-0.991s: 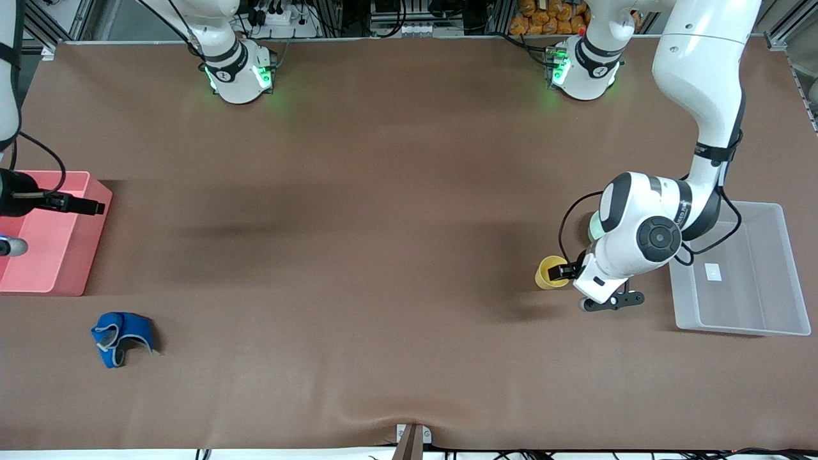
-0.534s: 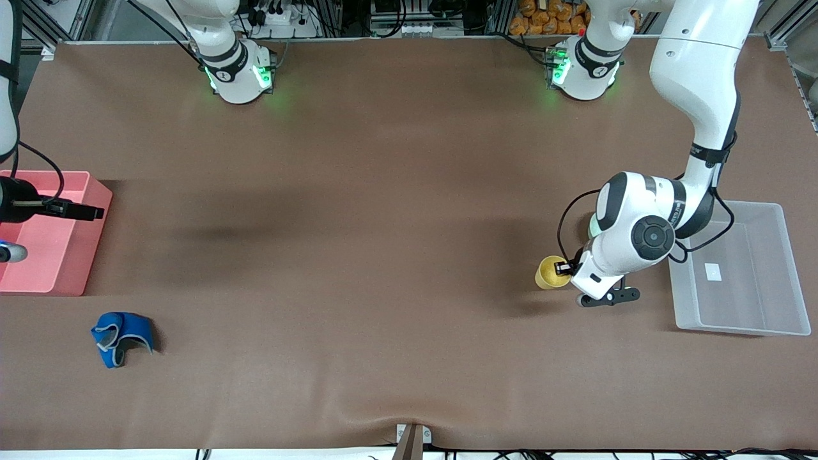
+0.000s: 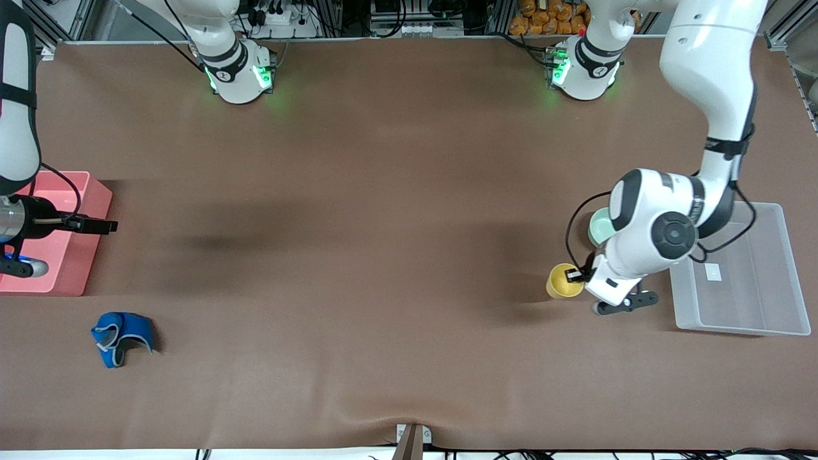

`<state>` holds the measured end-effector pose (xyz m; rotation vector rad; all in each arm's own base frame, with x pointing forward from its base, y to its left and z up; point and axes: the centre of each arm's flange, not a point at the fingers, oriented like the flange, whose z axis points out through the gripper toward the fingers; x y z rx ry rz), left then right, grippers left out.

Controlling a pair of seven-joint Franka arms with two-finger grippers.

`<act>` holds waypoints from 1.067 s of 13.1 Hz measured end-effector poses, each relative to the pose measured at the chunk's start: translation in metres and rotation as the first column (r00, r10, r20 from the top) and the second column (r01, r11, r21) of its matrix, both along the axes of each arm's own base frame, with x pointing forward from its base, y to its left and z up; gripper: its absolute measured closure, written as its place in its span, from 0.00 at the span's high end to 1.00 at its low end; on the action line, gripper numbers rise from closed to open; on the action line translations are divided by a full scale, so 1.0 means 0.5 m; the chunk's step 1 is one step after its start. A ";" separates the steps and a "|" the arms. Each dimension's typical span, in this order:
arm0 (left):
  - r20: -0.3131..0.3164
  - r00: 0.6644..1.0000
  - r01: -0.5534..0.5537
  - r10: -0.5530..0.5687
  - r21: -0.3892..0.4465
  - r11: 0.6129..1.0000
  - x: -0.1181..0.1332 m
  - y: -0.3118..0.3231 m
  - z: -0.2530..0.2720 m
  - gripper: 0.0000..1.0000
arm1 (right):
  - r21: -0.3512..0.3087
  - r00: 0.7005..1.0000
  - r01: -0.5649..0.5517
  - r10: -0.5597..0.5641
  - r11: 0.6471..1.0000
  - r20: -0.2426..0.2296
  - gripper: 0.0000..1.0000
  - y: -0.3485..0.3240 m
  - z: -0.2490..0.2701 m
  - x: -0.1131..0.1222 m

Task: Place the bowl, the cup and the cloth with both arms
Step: 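Grasp the yellow cup with the left gripper and carry it into the clear tray, then lower the cup into the clear tray while the right gripper reaches the cloth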

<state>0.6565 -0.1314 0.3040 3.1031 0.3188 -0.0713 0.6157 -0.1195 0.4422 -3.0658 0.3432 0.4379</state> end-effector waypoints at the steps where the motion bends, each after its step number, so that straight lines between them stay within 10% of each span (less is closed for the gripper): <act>1: -0.006 1.000 -0.003 0.003 0.005 1.000 0.012 0.025 0.035 0.03 | -0.004 1.000 -0.003 0.003 1.000 0.024 1.00 0.002 0.004 0.007; 7: -0.022 0.998 0.066 -0.066 -0.003 0.998 0.060 0.332 0.188 0.03 | -0.023 0.989 -0.026 0.029 0.999 0.146 1.00 0.030 0.018 0.044; 14: -0.053 0.981 0.190 -0.188 0.020 0.982 0.015 0.666 0.135 0.03 | 0.001 0.990 -0.029 0.029 1.000 0.137 1.00 0.046 -0.018 0.057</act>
